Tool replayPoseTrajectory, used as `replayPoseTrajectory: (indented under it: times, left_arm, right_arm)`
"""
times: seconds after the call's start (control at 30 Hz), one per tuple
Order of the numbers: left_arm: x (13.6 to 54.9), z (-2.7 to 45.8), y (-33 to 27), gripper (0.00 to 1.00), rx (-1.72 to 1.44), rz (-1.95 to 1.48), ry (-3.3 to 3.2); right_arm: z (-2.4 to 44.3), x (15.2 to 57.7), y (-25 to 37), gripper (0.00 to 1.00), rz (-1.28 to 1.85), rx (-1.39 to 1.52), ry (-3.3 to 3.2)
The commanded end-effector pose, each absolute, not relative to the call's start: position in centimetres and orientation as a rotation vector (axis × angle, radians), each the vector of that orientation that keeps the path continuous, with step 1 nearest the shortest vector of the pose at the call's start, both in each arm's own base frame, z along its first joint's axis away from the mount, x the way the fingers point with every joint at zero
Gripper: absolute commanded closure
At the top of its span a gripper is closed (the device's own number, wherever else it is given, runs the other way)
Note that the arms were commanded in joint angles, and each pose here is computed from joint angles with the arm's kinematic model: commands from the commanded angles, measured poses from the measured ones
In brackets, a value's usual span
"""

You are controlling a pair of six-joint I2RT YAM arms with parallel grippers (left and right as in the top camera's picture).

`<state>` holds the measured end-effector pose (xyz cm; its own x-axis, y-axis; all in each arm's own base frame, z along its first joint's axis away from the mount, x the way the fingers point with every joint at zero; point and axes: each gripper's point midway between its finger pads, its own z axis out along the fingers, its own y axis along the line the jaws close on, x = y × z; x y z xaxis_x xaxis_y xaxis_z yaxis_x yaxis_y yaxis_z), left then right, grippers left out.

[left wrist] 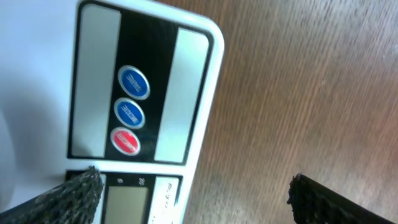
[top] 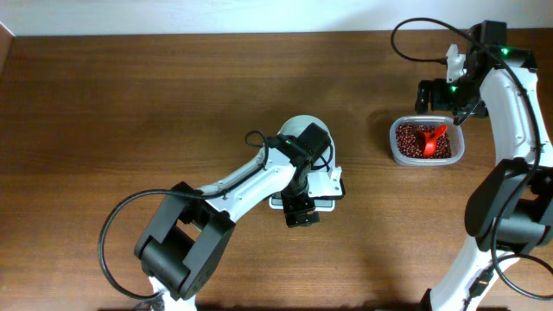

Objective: Scoop item into bowl and weigh 50g on scale

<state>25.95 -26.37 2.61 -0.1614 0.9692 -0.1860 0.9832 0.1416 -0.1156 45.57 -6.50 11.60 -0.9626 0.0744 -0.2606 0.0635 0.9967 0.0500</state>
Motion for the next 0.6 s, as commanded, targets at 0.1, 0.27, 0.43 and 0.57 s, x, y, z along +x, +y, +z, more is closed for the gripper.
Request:
replayPoseTrajectory:
  times: [0.1,0.27,0.43,0.57]
  left_arm:
    - [24.6,1.5,-26.7,0.01,1.997,-0.424,2.346]
    - [23.7,1.4,-26.7,0.0,2.032,-0.428,2.356]
    - [23.8,1.4,-27.0,0.01,2.039,-0.406,2.336]
    - [24.2,1.4,-27.2,0.01,2.066,-0.275,2.314]
  right_arm:
    - [12.0,46.0,-6.3,0.01,0.055,0.087,2.862]
    - [12.0,46.0,-6.3,0.01,0.055,0.087,2.862]
    - [12.0,46.0,-6.3,0.01,0.055,0.088,2.862]
    - [12.0,46.0,-6.3,0.01,0.055,0.088,2.862]
